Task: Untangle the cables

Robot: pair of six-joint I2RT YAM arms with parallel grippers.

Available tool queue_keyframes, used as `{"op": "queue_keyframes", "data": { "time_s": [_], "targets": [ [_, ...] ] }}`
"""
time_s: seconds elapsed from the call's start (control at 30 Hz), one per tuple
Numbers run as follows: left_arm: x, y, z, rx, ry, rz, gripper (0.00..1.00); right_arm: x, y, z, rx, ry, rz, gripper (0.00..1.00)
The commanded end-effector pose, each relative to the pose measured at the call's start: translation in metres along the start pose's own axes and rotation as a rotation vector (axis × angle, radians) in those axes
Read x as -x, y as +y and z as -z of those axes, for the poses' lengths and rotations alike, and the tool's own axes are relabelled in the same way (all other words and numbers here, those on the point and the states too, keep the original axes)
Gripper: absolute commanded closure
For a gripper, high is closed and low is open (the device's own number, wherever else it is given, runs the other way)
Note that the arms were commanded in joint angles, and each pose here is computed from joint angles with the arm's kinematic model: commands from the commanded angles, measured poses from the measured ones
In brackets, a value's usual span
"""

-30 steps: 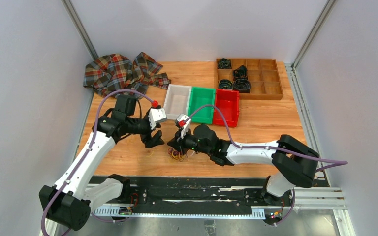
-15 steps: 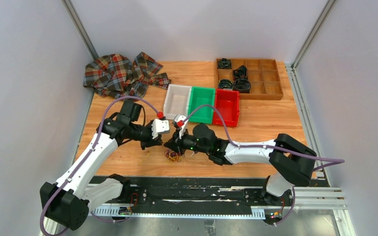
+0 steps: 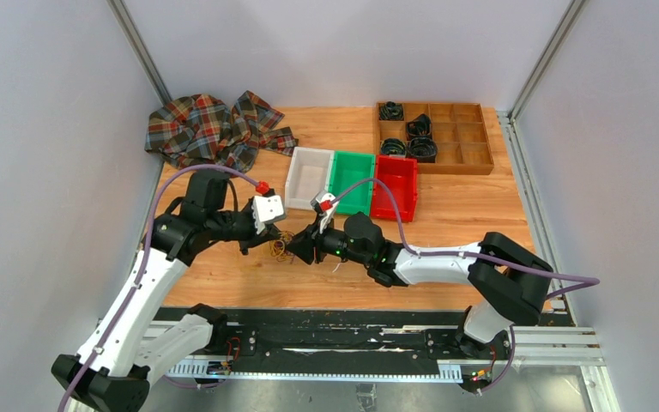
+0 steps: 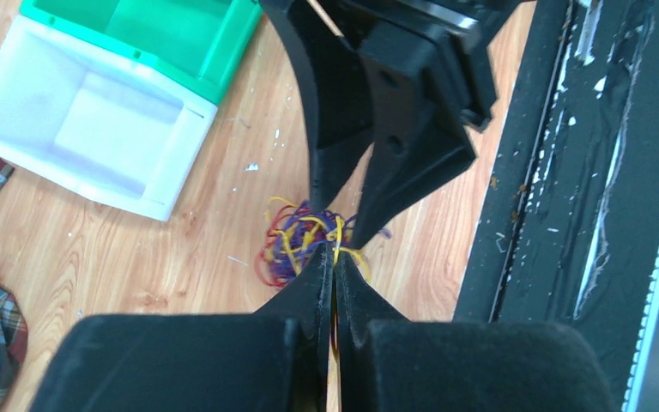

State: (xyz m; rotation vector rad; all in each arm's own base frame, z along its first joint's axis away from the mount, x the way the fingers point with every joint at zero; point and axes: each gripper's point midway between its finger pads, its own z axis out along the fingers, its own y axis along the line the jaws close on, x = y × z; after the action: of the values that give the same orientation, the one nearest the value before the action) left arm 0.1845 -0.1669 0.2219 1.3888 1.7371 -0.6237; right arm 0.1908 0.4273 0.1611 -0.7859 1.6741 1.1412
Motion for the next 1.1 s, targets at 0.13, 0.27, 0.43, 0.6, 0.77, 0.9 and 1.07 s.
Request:
{"op": "queue_keyframes", "data": {
  "time_s": [0.13,0.27,0.43,0.6,0.77,0.9,1.07],
  "targets": [
    [0.022,-0.009,0.009,-0.008,-0.069,0.047,0.99,0.038,-0.005,-0.013,-0.031,-0.132,-0.030,0.63],
    [0.029,-0.011,0.012,-0.021,-0.082,0.053,0.99,0.041,-0.005,-0.018,-0.028,-0.155,-0.045,0.64],
    [0.043,-0.012,0.018,-0.029,-0.111,0.047,0.99,0.026,-0.008,-0.021,-0.026,-0.116,-0.059,0.73],
    [0.071,-0.022,0.027,-0.084,-0.180,0.038,0.99,0.002,-0.014,-0.023,-0.035,-0.069,-0.088,0.82],
    [0.103,-0.025,0.038,-0.104,-0.235,0.021,0.99,-0.019,-0.022,-0.025,-0.049,-0.044,-0.125,0.83],
    [0.128,-0.024,0.054,-0.086,-0.285,-0.016,0.99,-0.034,-0.035,-0.020,-0.077,-0.035,-0.153,0.83],
    [0.162,-0.021,0.078,-0.042,-0.351,-0.083,0.99,-0.055,-0.054,-0.011,-0.141,-0.008,-0.178,0.85]
  ]
}}
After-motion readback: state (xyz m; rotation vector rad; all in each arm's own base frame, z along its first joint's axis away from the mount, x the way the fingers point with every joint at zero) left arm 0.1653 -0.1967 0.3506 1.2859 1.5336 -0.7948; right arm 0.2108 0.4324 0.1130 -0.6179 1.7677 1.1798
